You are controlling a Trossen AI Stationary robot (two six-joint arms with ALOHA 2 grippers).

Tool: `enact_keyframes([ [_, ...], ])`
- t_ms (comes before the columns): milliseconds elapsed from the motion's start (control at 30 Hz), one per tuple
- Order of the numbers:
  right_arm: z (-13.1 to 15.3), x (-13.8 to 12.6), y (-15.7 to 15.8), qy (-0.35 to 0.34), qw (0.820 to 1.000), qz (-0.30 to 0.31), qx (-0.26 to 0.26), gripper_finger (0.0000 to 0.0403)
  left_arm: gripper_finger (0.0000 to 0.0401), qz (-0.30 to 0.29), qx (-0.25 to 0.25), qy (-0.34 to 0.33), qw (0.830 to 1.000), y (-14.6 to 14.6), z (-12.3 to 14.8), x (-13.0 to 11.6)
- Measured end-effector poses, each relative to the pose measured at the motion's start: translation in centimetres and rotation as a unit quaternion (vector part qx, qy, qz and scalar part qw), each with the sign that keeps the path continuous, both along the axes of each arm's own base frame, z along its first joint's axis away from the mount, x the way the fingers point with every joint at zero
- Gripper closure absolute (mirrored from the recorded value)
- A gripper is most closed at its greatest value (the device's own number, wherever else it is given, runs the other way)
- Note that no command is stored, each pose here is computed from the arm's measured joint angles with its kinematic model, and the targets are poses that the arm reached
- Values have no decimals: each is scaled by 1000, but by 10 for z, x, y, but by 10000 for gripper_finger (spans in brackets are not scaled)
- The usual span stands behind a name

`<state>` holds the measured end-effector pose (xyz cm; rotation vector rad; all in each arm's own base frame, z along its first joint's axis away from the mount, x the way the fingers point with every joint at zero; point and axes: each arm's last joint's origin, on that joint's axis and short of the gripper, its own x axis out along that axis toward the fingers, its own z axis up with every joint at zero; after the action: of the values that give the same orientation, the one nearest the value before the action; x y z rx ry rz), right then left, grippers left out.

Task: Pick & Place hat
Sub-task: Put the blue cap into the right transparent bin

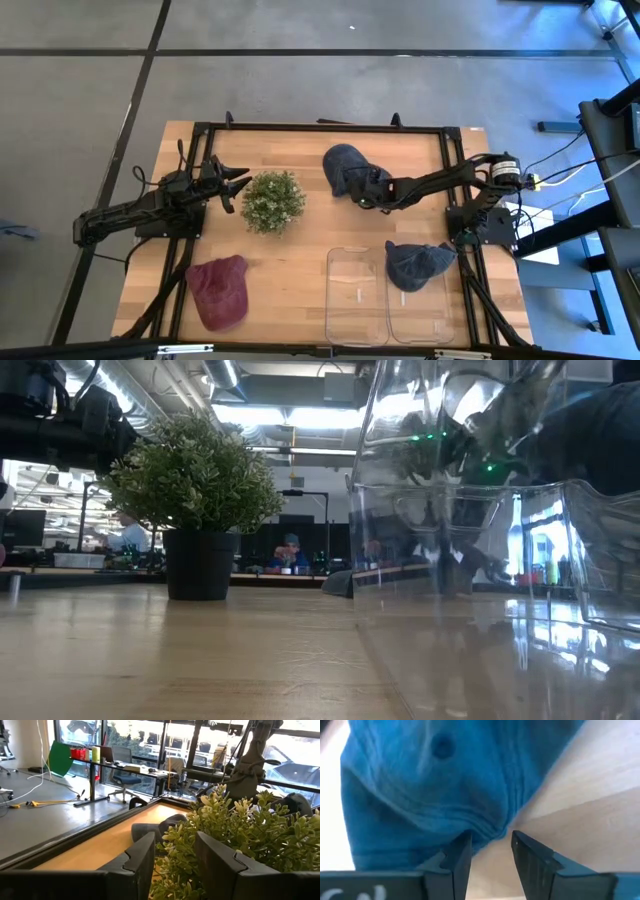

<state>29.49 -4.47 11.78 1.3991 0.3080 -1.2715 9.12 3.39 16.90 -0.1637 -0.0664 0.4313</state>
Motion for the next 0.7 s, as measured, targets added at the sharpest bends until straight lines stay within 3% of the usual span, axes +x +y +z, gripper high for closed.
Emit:
enact_keyframes([
  [200,-4,1,0,-32,997,-74,17,259,265,0,-1,0,1000,0,0,0],
  [700,-5,1,-2,-22,998,-63,-7,259,265,0,-11,-5,1000,0,0,0],
])
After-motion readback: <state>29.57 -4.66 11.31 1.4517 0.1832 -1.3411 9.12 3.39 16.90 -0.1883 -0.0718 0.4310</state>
